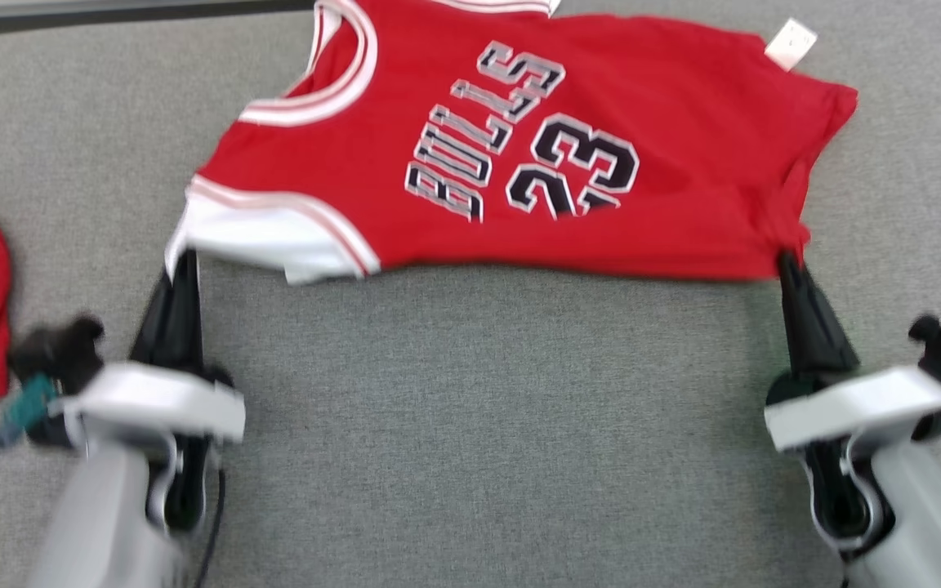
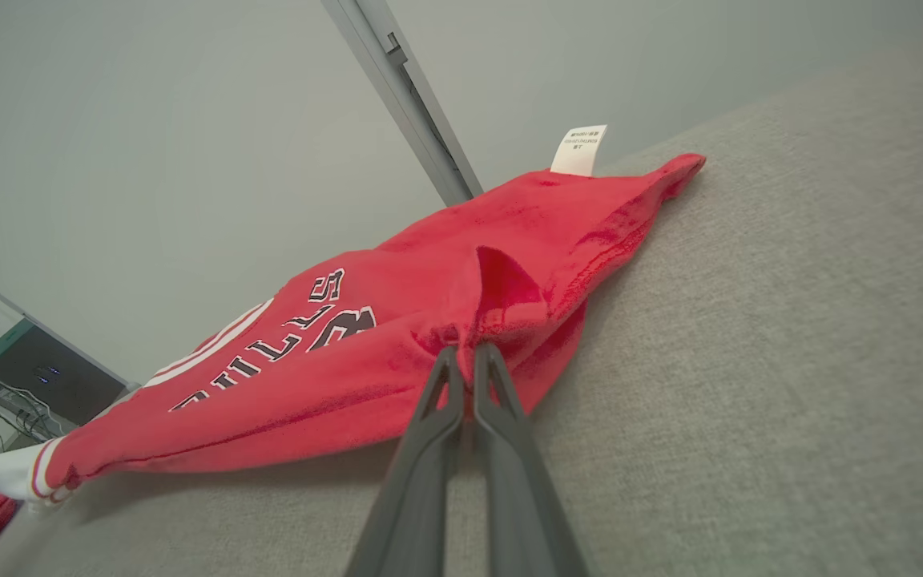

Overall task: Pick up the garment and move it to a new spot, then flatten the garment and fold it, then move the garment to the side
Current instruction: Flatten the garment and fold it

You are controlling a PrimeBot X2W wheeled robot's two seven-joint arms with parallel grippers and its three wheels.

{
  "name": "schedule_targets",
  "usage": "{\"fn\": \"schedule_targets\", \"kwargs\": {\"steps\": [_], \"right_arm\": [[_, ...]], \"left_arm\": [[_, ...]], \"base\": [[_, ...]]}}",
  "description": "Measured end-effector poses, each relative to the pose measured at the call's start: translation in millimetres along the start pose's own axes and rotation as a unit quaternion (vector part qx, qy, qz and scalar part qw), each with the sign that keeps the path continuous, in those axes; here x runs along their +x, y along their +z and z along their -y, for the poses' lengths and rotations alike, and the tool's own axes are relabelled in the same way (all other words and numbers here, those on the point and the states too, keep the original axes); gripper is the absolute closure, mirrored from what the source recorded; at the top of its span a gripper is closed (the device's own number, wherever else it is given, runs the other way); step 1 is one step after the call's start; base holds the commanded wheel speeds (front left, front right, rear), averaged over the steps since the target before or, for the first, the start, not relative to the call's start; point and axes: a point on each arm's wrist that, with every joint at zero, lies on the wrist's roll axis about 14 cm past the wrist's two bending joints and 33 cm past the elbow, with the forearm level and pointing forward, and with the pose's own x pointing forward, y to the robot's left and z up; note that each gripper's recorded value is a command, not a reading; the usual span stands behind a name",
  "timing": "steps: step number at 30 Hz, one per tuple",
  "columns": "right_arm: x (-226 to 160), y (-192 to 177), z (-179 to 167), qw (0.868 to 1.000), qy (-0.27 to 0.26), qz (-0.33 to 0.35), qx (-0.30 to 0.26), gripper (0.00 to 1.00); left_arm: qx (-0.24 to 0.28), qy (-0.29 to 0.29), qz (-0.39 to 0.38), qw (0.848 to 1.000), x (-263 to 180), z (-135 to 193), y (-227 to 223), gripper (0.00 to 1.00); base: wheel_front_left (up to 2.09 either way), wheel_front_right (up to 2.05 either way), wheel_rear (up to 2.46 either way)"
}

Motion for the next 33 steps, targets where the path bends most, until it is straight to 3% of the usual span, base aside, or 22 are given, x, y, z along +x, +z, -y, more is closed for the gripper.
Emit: {"fn": "schedule_targets", "kwargs": {"steps": [9, 20, 25, 33], "right_arm": [[-64, -19, 4, 0.999, -0.019, -0.023, -0.017, 1.00], [-123, -27, 13, 0.997, -0.030, -0.042, -0.065, 1.00], [-145, -33, 18, 0.996, -0.045, -0.050, -0.062, 1.00], [-151, -34, 19, 0.996, -0.052, -0.047, -0.058, 1.00]], "left_arm": [[-0.002, 0.039, -0.084, 0.996, -90, -6, -46, 1.00], [-0.008, 0.052, -0.163, 0.985, -170, 12, -46, 1.00], [-0.006, 0.036, -0.183, 0.983, -191, 27, -35, 1.00], [0.009, 0.021, -0.160, 0.987, -190, 35, -9, 1.00]], "base": [[0.00, 0.00, 0.00], [0.00, 0.00, 0.00], [0.00, 0.00, 0.00], [0.00, 0.00, 0.00]]}}
